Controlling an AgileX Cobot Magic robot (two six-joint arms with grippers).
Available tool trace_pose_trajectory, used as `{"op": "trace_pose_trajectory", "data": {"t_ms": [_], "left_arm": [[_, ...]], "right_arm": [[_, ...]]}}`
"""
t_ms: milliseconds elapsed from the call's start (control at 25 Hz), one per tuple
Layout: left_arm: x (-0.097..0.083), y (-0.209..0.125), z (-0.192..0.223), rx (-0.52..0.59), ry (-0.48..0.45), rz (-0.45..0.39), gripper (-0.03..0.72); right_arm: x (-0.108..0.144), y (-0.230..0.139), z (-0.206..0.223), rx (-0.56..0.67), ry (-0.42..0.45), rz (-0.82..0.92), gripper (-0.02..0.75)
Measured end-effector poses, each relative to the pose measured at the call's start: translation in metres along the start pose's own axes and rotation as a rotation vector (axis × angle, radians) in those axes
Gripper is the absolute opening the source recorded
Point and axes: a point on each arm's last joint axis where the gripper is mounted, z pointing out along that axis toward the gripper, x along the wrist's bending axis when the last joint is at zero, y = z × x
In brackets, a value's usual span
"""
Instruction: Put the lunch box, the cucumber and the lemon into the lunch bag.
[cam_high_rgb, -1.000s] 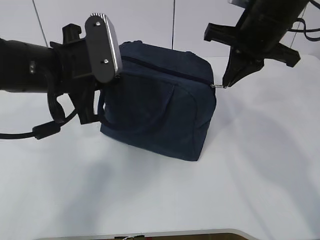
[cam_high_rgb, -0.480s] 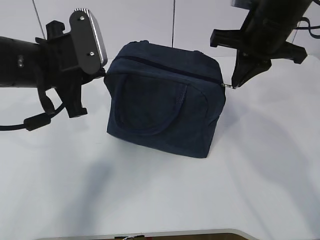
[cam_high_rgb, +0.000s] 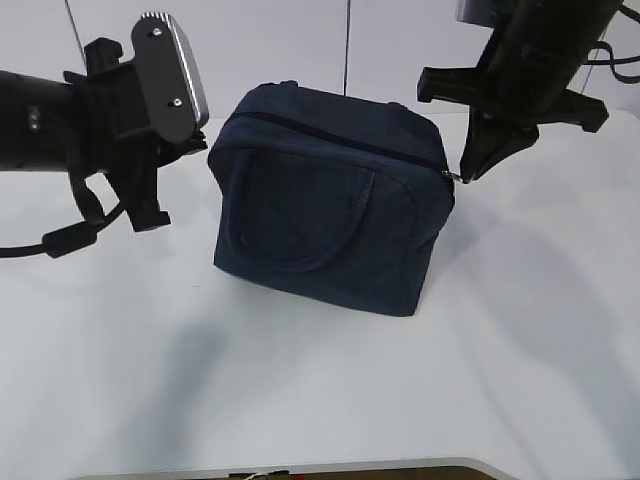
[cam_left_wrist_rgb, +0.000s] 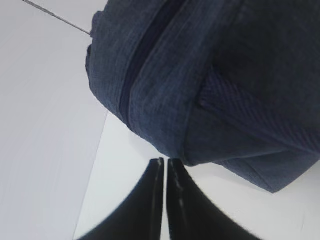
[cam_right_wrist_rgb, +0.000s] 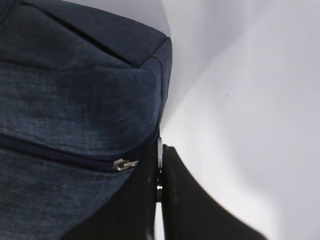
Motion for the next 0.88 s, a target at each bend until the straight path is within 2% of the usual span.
{"op": "trace_pose_trajectory", "data": {"t_ms": [80,240,360,560,720,880], "left_arm": [[0.002,0.004,-0.005,-0.013,0.012,0.002,0.041],[0.006,0.019,-0.019,-0.065,0.036,0.016,0.234],[-0.001,0.035,-0.022,-0.101,-0.005,0.039,0.314],[-0.003,0.069,-0.025,-0.155,-0.092,0.085,0.336],[0.004,0.083,-0.015,-0.151,-0.167,0.050,0.338],[0.009,0.092,-0.005,-0.162,-0.206,0.032,0.339]], "right_arm": [[0.000,0.000,0.000,0.001,0.003,-0.008,0.004],[0.002,-0.001,0.001,0.009,0.021,-0.037,0.004],[0.004,-0.001,0.001,0.015,0.042,-0.067,0.004],[0.005,-0.002,0.001,0.018,0.056,-0.094,0.004],[0.007,-0.002,0.000,0.026,0.080,-0.106,0.004],[0.009,-0.003,0.000,0.031,0.102,-0.114,0.004]]}}
